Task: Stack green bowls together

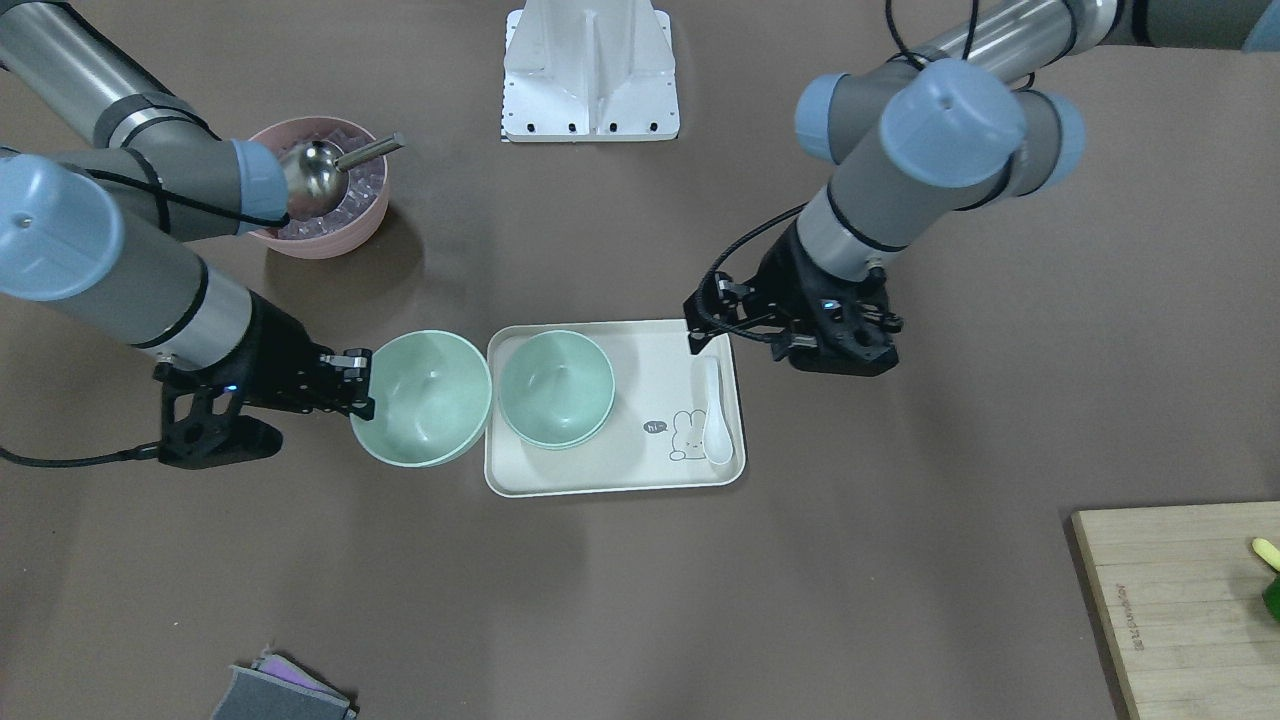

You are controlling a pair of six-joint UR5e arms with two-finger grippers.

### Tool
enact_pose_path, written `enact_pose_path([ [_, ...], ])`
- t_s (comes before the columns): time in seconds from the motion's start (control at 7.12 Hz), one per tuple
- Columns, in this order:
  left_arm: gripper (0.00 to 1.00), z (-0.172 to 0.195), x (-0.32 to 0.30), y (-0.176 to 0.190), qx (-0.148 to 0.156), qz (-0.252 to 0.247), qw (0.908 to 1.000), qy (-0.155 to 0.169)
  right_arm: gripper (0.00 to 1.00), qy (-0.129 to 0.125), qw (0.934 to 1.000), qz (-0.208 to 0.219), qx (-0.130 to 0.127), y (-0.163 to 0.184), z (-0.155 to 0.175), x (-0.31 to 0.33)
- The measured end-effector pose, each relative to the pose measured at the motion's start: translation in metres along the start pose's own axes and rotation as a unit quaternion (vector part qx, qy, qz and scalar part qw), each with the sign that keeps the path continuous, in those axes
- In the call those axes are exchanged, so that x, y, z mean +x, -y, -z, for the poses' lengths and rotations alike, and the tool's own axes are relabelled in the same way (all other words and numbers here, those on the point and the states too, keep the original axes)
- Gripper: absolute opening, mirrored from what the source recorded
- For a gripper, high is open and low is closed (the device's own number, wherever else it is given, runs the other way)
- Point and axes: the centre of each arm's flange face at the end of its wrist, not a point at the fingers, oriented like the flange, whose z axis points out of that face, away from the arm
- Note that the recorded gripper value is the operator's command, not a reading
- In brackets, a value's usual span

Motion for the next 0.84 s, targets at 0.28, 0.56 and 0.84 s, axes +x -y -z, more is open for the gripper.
enact_pose_path([
  [0.28, 0.98, 0.053, -0.055, 0.009, -0.004, -0.006, 1.0, -0.001, 0.0, -0.01, 0.9999, 0.009, 0.004, -0.017, -0.038, -0.043],
  [0.56, 0.98, 0.062, -0.069, 0.01, -0.005, -0.005, 1.0, -0.002, 0.0, -0.017, 0.9998, 0.013, 0.0, -0.022, -0.057, -0.054],
  [0.84, 0.98, 0.062, -0.072, 0.011, -0.006, -0.004, 1.0, 0.0, 0.0, -0.024, 0.9996, 0.018, -0.001, -0.03, -0.071, -0.06],
])
